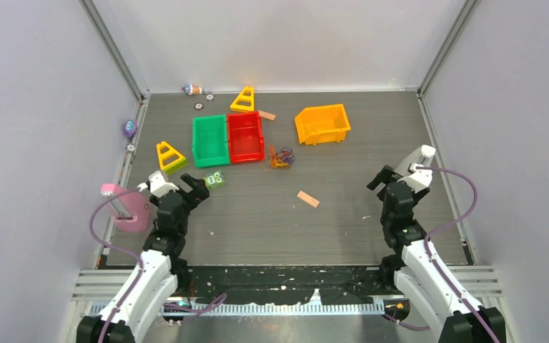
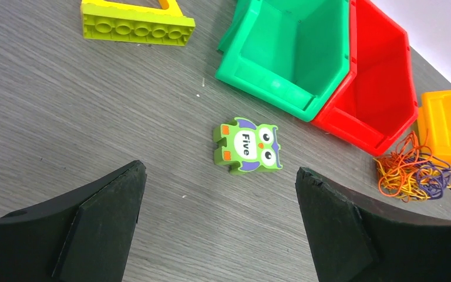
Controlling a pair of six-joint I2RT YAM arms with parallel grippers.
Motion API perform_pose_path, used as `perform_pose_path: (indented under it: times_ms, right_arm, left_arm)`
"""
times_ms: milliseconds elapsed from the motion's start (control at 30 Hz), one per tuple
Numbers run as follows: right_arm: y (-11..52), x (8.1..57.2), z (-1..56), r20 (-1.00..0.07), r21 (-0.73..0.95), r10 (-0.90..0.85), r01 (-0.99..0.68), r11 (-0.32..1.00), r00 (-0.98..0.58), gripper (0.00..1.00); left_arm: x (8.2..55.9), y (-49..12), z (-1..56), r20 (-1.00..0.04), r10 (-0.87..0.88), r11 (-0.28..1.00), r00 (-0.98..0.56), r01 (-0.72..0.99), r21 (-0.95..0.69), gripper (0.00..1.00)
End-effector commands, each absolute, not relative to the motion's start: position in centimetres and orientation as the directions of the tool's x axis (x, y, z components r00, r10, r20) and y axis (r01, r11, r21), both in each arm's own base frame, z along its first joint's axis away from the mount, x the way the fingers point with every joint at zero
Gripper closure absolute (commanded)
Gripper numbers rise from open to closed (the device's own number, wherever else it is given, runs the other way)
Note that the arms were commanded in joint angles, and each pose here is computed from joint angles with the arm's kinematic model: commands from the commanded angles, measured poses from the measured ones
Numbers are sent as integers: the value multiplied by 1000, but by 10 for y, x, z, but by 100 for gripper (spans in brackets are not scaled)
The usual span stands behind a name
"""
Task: Untangle the cables
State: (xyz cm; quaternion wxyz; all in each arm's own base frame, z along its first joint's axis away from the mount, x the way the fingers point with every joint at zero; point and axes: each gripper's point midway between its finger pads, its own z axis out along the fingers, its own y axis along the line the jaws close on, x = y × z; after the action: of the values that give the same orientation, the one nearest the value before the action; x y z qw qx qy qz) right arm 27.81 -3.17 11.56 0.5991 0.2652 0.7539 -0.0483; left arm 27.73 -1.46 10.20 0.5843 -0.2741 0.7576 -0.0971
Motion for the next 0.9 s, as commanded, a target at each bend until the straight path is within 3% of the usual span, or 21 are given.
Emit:
perform_pose_path:
  times_ms: [0, 200, 367, 867]
  right_arm:
    - [-34, 283, 138, -931, 289, 358, 458, 841, -69, 5]
    - [-12, 293, 140, -928, 301, 357, 342, 890, -111, 5]
    - [33, 311, 142, -897, 386, 405, 132, 913, -175, 5]
    - [136, 367, 157, -875, 347, 266, -139, 928, -405, 0]
  left_arm:
    - [282, -22, 118, -847, -515, 847, -131, -226, -481, 1]
    - [285, -59, 128, -877, -436, 895, -202, 0, -445, 1]
    - [285, -84, 134, -894, -378, 910, -239, 82, -407, 1]
    - [284, -151, 164, -923, -282, 885, -263, 301, -356, 3]
